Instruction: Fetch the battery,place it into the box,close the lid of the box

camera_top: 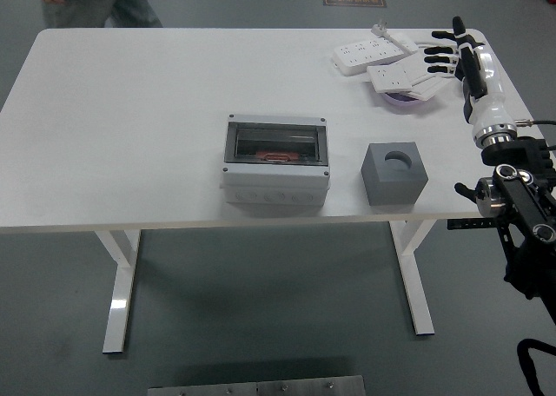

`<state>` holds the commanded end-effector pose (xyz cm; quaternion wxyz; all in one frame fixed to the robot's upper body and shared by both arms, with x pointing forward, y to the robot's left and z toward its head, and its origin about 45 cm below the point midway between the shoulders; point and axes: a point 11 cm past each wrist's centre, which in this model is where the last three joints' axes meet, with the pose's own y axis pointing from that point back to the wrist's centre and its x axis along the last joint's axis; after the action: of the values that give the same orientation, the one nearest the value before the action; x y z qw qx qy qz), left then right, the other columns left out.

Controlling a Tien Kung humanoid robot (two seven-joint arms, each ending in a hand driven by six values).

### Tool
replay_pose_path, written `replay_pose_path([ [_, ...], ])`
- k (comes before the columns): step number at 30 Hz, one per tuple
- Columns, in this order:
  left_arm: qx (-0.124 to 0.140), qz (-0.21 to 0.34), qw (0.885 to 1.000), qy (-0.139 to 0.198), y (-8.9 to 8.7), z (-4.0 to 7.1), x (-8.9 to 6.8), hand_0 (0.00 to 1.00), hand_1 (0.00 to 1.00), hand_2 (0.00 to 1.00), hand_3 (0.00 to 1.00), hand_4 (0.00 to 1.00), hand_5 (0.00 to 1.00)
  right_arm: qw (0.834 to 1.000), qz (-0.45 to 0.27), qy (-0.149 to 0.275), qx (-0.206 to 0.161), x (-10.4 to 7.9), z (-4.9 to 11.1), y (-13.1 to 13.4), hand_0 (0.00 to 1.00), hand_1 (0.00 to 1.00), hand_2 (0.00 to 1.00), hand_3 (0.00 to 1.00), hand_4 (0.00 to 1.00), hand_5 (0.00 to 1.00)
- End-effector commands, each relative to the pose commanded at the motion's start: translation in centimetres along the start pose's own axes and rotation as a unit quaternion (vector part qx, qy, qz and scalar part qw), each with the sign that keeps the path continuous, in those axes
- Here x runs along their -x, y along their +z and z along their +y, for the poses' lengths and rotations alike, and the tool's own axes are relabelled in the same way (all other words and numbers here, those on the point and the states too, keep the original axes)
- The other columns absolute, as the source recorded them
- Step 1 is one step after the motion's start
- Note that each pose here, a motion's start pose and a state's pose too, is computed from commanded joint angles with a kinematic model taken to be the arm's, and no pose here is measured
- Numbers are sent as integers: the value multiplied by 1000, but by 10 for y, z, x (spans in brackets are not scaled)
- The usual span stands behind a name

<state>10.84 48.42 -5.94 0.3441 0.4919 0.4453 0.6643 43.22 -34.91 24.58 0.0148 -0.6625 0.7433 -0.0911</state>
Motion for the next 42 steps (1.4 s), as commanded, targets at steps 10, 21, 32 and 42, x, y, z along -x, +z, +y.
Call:
replay_pose_path([
  [10, -6, 5, 1000, 2, -6, -1, -3, 647, 719, 577, 566, 662, 139, 993, -114, 25, 8, -13, 9, 12, 739, 674, 644, 638, 904, 998],
  [21, -8, 10, 1000, 3, -9, -2, -5, 647, 718, 577, 566, 663, 139, 991, -131, 13, 21, -16, 15, 12, 727, 658, 619, 633, 881, 794],
  [32, -8, 14, 1000, 1, -11, -2, -3, 647, 717, 576, 566, 662, 140, 996, -85, -1, 12, -20, 13, -2, 717, 678, 649, 678, 831, 508],
  [42, -7, 14, 1000, -1, -10, -2, -2, 648, 718, 576, 567, 662, 138, 999, -31, -13, -5, -18, 9, -18, 644, 652, 640, 723, 823, 445],
])
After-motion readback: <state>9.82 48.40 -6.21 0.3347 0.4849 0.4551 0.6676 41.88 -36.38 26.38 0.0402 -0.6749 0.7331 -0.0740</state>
